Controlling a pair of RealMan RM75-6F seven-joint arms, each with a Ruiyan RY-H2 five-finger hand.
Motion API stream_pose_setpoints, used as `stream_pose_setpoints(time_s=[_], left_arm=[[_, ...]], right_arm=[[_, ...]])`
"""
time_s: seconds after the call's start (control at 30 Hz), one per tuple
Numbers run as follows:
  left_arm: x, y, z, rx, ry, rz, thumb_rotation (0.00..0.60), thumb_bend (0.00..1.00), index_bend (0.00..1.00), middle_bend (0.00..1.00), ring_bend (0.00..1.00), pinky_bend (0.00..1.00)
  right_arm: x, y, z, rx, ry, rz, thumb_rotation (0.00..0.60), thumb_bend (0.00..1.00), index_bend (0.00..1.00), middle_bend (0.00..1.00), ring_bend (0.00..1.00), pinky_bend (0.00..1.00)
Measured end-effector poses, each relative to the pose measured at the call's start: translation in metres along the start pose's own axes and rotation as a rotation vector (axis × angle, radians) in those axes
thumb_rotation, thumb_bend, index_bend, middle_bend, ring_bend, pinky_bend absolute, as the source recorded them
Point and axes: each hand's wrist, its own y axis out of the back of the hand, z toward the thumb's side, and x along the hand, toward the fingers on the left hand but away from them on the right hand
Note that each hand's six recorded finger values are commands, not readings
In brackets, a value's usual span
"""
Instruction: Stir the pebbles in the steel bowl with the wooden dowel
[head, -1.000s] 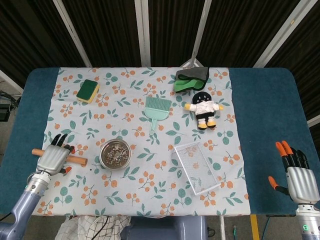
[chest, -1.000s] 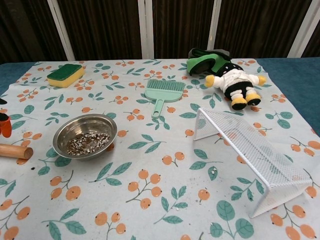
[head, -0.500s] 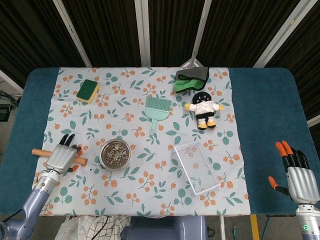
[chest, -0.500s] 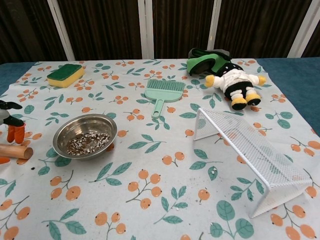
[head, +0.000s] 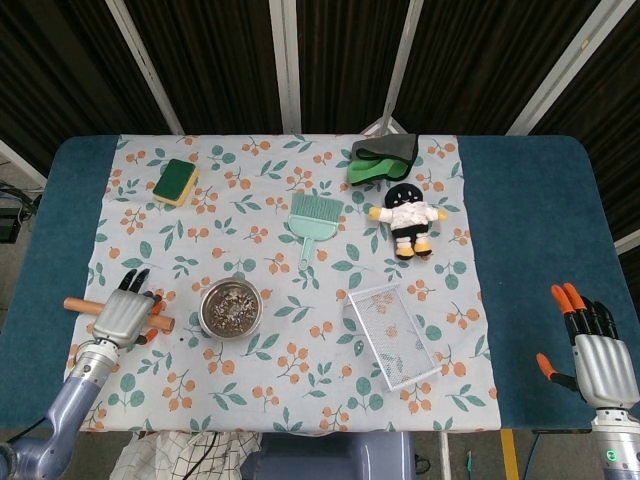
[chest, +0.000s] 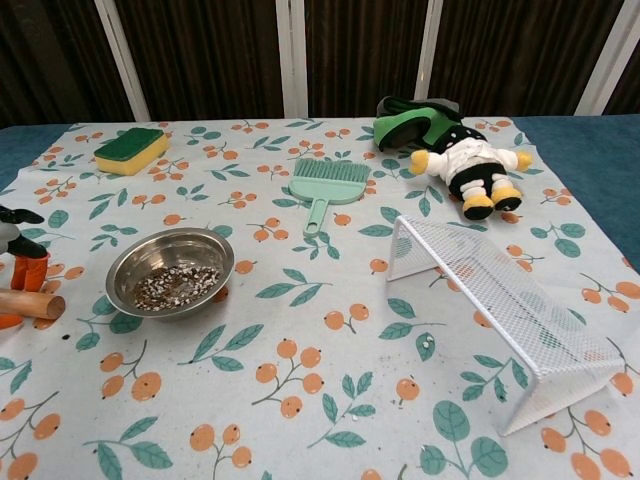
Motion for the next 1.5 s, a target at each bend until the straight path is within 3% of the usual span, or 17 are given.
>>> stream_pose_setpoints(time_s=[0.3, 0.57, 0.67, 1.13, 1.5], left_arm=[[0.001, -0.001, 0.003, -0.001, -0.003, 0.003, 0.6, 0.47, 0.57, 0.58, 0.09, 0.0], [0.001, 0.01, 0.004, -0.051, 0.004, 0.064, 0.6, 0.72, 0.64, 0.67, 0.16, 0.01], [0.0, 0.016, 0.004, -0.081, 0.007, 0.099, 0.6, 0.76, 0.66, 0.69, 0.17, 0.02], [-0.007, 0.047, -0.001, -0.19, 0.006, 0.258, 0.6, 0.77, 0.65, 0.71, 0.19, 0.02], [-0.021, 0.116, -0.014, -0.404, -0.003, 0.509, 0.6, 0.77, 0.66, 0.72, 0.19, 0.02]], right_arm=[[-0.001, 0.001, -0.001, -0.003, -0.003, 0.0, 0.6, 0.31, 0.0, 0.0, 0.0, 0.0], [-0.001, 0.001, 0.0, -0.002, -0.002, 0.001, 0.6, 0.31, 0.0, 0.0, 0.0, 0.0], [-0.001, 0.001, 0.0, -0.002, -0.003, 0.002, 0.6, 0.31, 0.0, 0.0, 0.0, 0.0], [0.0, 0.0, -0.001, -0.007, -0.007, 0.006, 0.6, 0.31, 0.0, 0.0, 0.0, 0.0], [0.0, 0.0, 0.0, -0.009, -0.007, 0.006, 0.6, 0.31, 0.0, 0.0, 0.0, 0.0]])
